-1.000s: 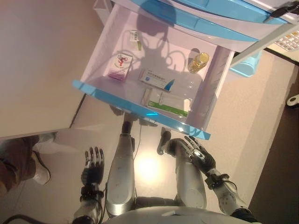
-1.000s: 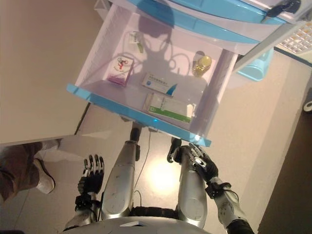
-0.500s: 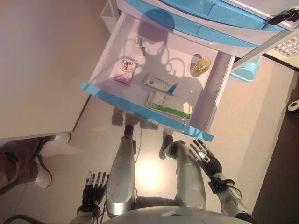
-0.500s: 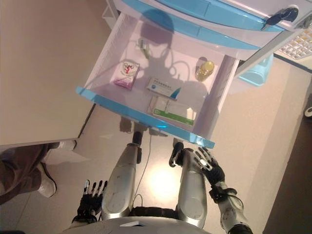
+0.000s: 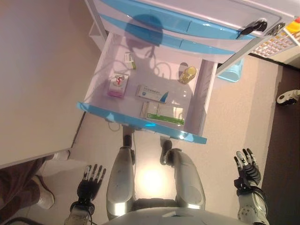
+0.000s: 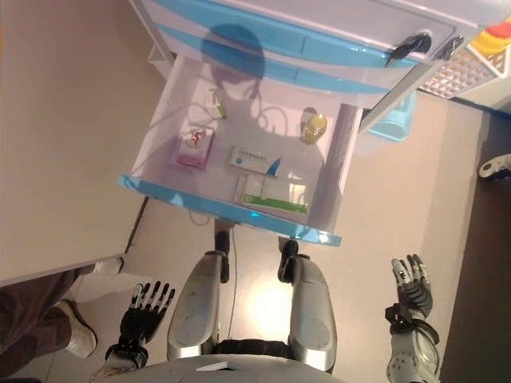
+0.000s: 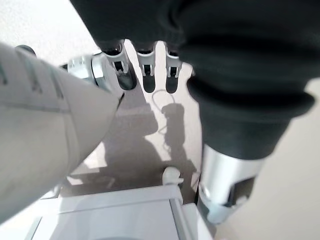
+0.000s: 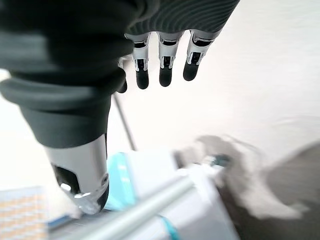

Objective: Open the drawer and pick up the medicine

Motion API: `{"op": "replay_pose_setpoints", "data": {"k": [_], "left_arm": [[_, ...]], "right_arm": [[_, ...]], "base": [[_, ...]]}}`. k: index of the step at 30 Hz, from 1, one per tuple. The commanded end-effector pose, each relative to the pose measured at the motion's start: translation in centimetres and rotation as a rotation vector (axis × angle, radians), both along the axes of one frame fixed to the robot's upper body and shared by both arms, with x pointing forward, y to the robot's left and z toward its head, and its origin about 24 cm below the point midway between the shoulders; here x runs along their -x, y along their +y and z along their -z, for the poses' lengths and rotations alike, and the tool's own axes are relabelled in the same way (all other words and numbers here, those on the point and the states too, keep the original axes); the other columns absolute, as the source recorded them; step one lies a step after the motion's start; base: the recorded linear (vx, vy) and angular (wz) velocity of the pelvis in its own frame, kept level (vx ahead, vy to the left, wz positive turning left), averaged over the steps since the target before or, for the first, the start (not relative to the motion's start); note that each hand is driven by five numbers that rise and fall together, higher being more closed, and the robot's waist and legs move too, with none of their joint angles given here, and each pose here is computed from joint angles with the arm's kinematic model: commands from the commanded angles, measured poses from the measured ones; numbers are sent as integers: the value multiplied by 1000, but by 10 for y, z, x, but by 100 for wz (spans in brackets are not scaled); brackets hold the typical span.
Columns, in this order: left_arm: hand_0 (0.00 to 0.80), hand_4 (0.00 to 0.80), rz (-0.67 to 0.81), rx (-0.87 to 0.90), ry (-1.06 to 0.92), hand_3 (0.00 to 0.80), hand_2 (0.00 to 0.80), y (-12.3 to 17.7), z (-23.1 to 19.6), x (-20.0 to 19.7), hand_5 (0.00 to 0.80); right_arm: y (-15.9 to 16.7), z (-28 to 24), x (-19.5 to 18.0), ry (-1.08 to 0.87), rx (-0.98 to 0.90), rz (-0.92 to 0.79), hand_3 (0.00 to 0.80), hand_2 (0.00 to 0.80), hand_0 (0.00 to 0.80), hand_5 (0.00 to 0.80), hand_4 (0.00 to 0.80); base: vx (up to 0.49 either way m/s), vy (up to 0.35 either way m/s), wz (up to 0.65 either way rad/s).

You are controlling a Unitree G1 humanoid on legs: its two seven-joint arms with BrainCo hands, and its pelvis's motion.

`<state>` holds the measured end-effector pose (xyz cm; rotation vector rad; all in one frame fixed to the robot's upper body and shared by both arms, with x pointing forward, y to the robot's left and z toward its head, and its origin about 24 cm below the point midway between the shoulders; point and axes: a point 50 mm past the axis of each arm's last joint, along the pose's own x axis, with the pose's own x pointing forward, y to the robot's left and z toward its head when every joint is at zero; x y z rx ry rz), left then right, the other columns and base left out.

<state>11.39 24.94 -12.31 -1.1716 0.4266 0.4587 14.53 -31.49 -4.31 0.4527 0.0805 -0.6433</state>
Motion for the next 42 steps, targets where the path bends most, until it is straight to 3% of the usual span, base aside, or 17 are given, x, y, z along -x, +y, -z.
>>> {"op": "replay_pose_setpoints", "data": {"k": [1, 11, 13, 19, 30, 42], "left_arm": [[0, 0, 45, -55, 141, 0, 0, 7, 8, 51, 0], [0, 0, 82, -100, 183, 0, 0, 16, 8, 57, 0], [0, 0, 83, -123, 181, 0, 0, 21, 7, 54, 0], [0, 0, 92, -173, 186, 0, 0, 32, 2, 42, 0], [0, 0, 117, -236, 209, 0, 0, 45, -3, 33, 0], [0, 0, 226, -268, 219, 0, 0, 42, -6, 21, 0]], "right_arm": [[-26, -51, 2, -118, 285, 26, 0, 0, 0, 0, 0], [-25, -186, -31, -402, 881, -128, 0, 0, 0, 0, 0], [-16, -225, -42, -467, 1043, -178, 0, 0, 0, 0, 0], [13, -291, -68, -570, 1285, -283, 0, 0, 0, 0, 0], [58, -338, -107, -504, 1502, -600, 0, 0, 0, 0, 0], [89, -334, -154, -448, 1414, -819, 0, 0, 0, 0, 0]], "base": [[28, 0, -15], [9, 25, -9], [0, 0, 0], [0, 0, 0], [47, -28, 11], [27, 9, 11]]}}
